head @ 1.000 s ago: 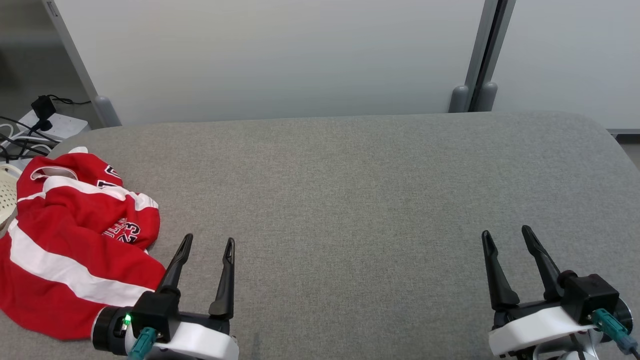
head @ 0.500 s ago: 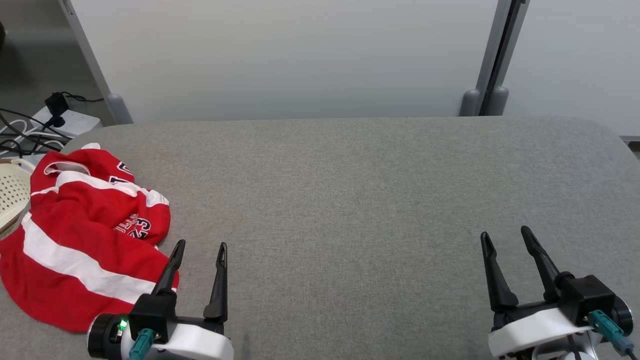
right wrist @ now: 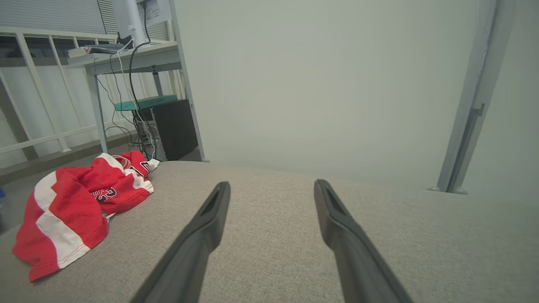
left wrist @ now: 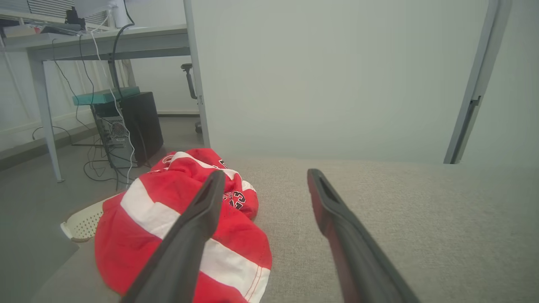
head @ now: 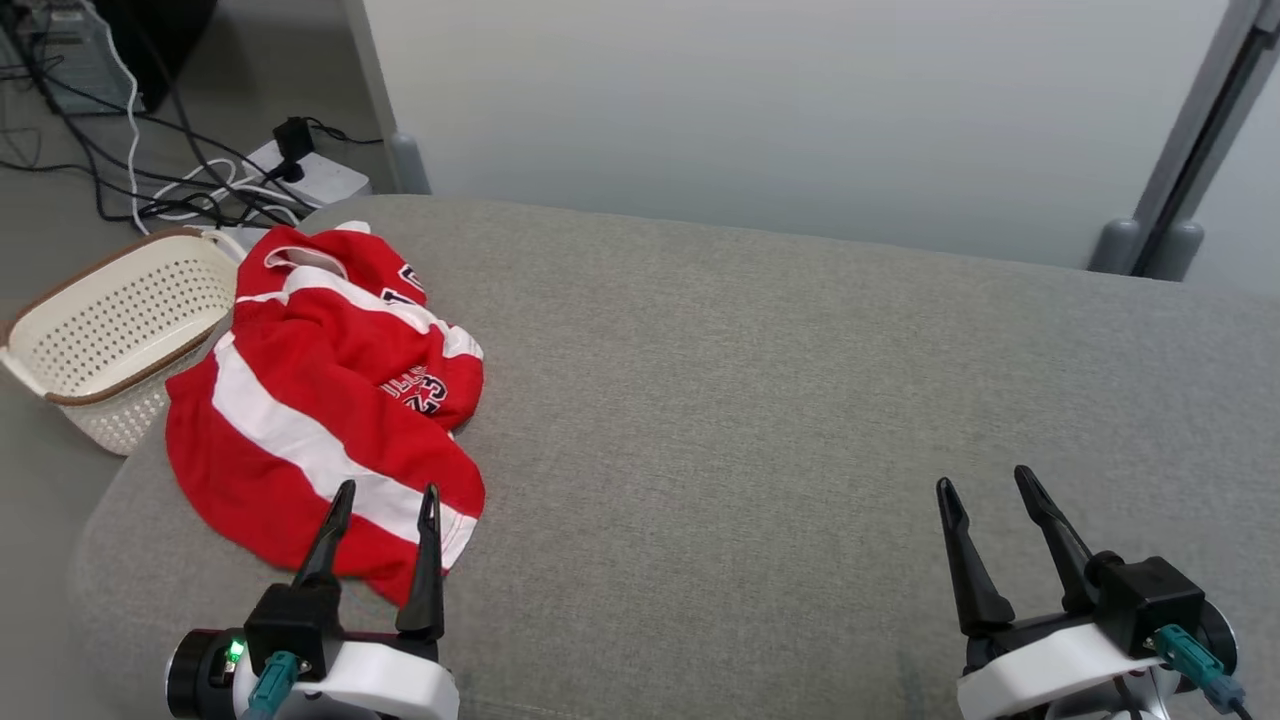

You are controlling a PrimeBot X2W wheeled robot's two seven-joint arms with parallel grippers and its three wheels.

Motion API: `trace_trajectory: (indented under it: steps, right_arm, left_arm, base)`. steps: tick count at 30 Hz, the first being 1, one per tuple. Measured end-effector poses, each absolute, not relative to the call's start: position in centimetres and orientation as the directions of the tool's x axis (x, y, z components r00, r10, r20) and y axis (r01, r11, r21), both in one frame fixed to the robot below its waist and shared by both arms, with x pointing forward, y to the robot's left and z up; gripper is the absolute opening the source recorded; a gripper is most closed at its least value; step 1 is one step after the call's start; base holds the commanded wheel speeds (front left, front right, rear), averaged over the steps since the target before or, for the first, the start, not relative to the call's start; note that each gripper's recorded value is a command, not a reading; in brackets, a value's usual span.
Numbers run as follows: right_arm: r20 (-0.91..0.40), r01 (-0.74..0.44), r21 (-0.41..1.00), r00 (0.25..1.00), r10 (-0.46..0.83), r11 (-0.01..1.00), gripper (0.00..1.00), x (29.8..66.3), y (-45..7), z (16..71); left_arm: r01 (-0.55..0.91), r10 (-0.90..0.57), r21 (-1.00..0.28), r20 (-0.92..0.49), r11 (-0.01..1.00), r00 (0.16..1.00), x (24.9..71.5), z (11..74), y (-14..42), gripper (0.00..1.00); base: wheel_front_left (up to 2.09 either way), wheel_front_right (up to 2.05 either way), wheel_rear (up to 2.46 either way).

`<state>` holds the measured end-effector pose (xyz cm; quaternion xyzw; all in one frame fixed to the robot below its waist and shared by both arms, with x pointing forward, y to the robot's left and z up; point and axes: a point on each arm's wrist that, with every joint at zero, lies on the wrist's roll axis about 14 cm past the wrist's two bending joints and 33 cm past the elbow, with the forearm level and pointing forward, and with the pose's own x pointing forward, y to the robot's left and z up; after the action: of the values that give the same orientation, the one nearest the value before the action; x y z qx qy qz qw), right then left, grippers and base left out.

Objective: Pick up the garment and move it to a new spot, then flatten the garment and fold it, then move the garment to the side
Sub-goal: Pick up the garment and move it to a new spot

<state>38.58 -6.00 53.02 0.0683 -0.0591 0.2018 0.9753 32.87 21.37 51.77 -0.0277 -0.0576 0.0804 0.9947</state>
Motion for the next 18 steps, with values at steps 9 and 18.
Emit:
trace_trajectory:
  steps: [9,18]
  right_arm:
    - [0.135,-0.517,0.117,0.854,0.502,0.848,1.00,39.0,-1.3,52.8]
    - [0.140,-0.558,0.118,0.828,0.543,0.821,1.00,38.7,0.4,53.0]
  left_arm:
    - [-0.290,0.297,-0.071,0.110,0.954,0.949,30.0,51.7,25.3,1.00]
    - [-0.341,0.349,-0.085,0.114,0.936,0.930,28.7,51.8,26.8,1.00]
  base:
    - [0.00,0.00,0.00]
    - [0.00,0.00,0.00]
